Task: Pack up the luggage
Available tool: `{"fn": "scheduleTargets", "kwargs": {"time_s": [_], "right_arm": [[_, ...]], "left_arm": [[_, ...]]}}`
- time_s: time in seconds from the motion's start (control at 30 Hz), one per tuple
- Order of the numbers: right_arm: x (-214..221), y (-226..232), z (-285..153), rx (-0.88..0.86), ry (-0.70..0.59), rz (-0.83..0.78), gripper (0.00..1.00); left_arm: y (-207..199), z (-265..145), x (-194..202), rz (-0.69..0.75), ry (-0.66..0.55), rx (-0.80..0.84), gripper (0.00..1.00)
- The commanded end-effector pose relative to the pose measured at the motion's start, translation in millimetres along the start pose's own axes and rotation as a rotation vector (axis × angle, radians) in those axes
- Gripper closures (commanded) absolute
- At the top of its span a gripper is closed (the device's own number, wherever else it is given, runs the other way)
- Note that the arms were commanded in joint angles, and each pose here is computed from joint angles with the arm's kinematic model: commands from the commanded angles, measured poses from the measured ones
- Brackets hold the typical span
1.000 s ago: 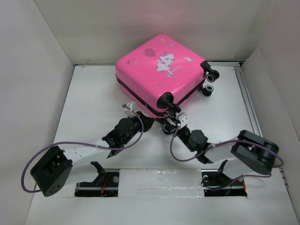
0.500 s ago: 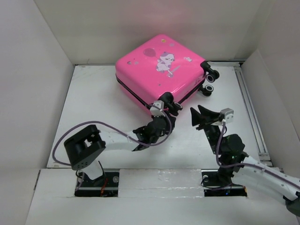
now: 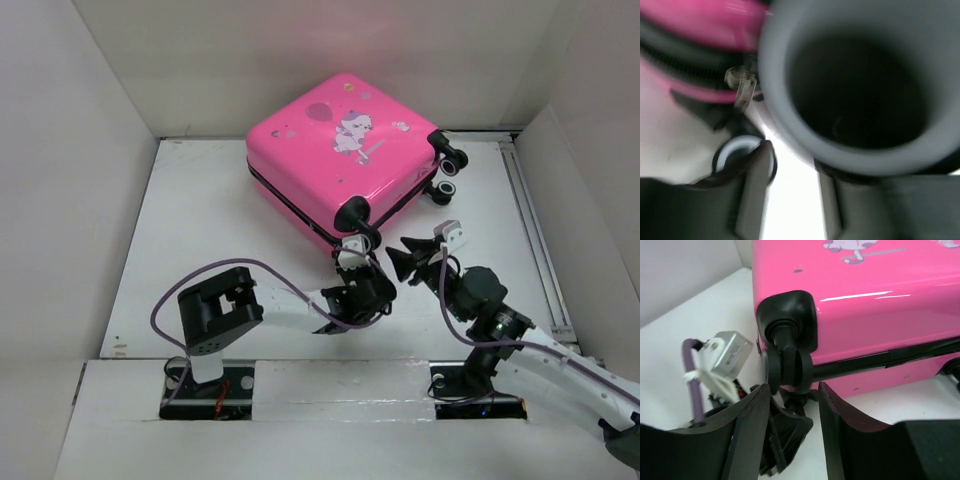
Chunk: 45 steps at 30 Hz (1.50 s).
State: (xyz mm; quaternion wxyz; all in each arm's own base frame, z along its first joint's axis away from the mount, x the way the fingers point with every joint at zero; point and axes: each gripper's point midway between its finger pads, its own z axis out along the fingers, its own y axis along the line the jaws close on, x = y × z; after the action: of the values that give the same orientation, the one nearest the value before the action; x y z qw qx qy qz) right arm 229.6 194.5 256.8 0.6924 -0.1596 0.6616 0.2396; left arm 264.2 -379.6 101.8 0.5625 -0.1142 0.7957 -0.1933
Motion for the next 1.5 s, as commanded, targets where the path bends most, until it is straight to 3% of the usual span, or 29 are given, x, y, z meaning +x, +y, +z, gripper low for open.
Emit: {"fn": "scheduleTargets", "kwargs": {"time_s": [0.0, 0.03, 0.37, 0.63, 0.87, 0.97, 1.1, 1.13, 1.17, 1.47], "right_arm": [[-26, 9, 1, -0.061, -0.014, 0.015, 0.50], [-27, 9, 0, -0.061, -0.008, 0.014, 0.50], [-37, -1, -1, -0.071, 0.003, -0.015, 0.49], [-24, 6, 2, -0.122, 0.024, -0.017, 0.49], [-15, 9, 2, -0.143, 0.027, -0.017, 0.49], [-20, 15, 2, -0.177, 0.009, -0.015, 0.49], [-17, 17, 2, -0.186, 0.009, -0.015, 0.50], [-12, 18, 1, -0.197, 0.019, -0.016, 0.50], [-12, 18, 1, -0.197, 0.019, -0.016, 0.50], [-15, 14, 2, -0.171, 0.009, -0.006, 0.50]], "left_arm": [[13, -20, -24, -0.053, -0.084, -0.051, 0.61], [20, -20, -23, -0.049, -0.092, -0.067, 0.57], [41, -2, -42, -0.007, -0.157, -0.173, 0.57], [27, 19, -71, 0.012, -0.244, -0.183, 0.62], [21, 31, -77, -0.017, -0.241, -0.142, 0.62], [15, 31, -85, -0.037, -0.266, -0.132, 0.67], [10, 35, -90, -0.038, -0.275, -0.121, 0.82], [12, 37, -86, -0.029, -0.271, -0.125, 0.87], [15, 36, -86, -0.020, -0.273, -0.136, 0.99], [38, 22, -100, -0.040, -0.293, -0.156, 1.00]]}}
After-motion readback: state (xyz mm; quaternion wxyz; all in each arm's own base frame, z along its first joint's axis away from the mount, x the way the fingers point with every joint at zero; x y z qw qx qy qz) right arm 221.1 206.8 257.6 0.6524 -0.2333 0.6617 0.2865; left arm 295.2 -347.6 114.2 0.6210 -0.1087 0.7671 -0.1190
